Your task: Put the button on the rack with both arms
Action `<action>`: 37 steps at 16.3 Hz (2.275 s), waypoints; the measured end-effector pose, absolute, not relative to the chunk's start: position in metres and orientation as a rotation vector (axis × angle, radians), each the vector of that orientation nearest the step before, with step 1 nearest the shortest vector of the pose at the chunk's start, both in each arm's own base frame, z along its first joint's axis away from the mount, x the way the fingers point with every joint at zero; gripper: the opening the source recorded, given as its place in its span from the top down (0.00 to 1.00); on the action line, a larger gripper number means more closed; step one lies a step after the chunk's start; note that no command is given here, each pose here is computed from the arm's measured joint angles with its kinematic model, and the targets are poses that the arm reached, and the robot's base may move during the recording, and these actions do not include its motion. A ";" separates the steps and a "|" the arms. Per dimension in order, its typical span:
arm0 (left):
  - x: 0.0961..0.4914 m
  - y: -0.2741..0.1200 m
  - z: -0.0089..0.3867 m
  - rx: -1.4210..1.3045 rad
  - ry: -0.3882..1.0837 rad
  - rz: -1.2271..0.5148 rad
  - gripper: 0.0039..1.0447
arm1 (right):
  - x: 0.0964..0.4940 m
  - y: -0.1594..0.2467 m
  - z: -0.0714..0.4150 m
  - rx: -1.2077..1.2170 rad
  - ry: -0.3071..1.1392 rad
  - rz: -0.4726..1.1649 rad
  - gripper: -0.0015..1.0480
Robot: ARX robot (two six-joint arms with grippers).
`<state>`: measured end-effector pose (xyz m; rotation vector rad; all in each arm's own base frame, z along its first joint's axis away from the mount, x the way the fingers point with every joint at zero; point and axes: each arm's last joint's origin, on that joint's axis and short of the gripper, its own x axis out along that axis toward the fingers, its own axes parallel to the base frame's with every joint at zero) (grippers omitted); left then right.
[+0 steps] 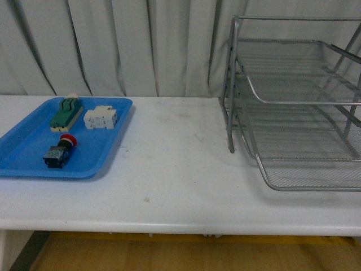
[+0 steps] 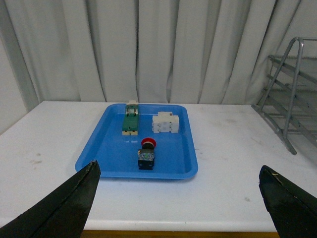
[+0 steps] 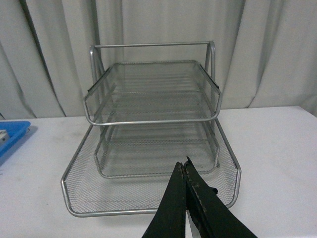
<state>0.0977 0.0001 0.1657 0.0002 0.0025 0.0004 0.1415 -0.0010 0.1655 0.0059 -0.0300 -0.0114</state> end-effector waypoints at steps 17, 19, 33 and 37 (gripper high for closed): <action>0.098 0.000 0.166 0.000 0.002 0.001 0.06 | 0.108 -0.001 0.169 0.006 -0.010 -0.009 0.98; 0.098 0.000 0.166 0.000 0.002 0.001 0.06 | 0.100 -0.001 0.163 0.006 0.041 -0.006 0.98; 0.265 0.028 0.170 -0.051 0.560 -0.032 0.06 | 0.097 -0.001 0.167 0.003 -0.004 -0.006 0.06; 0.358 0.039 0.131 -0.064 0.800 -0.100 0.06 | 0.097 -0.001 0.167 0.003 -0.004 -0.006 0.06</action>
